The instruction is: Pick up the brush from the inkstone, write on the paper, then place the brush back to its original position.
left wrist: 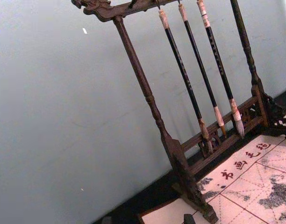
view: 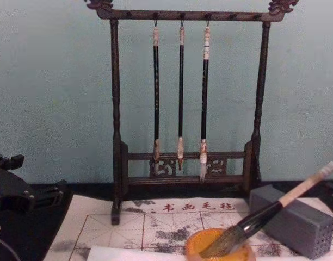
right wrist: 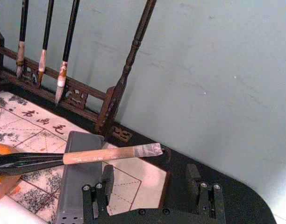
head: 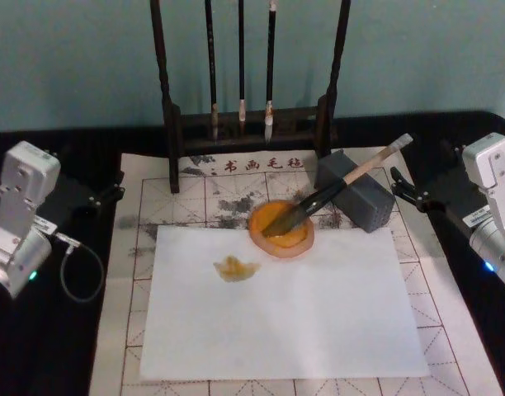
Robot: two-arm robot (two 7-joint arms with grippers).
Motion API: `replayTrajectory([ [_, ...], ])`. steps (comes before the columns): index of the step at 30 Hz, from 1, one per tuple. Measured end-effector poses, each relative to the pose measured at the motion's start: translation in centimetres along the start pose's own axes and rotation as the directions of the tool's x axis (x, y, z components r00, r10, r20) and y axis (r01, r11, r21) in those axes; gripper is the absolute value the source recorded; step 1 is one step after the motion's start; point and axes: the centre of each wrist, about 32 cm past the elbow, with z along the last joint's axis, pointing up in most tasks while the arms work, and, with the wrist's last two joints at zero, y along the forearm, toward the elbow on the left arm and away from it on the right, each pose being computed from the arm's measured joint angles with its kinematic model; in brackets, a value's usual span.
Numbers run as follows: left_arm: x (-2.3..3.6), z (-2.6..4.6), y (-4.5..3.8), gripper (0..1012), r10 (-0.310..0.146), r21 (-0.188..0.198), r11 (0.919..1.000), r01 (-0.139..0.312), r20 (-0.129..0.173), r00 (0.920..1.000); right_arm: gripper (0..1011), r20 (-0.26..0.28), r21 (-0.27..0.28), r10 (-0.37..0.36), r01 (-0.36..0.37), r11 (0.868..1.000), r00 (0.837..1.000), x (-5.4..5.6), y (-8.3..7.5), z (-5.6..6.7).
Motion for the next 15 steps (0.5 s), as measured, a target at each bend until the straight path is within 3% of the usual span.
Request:
replayTrajectory([
  [15,0.00,0.00,0.00,1001,0.000,0.000,1.0000,0.000,0.000,1.0000,1000,0.000,0.000,0.000,0.000,1.000,1.000,0.00,0.00,0.00],
])
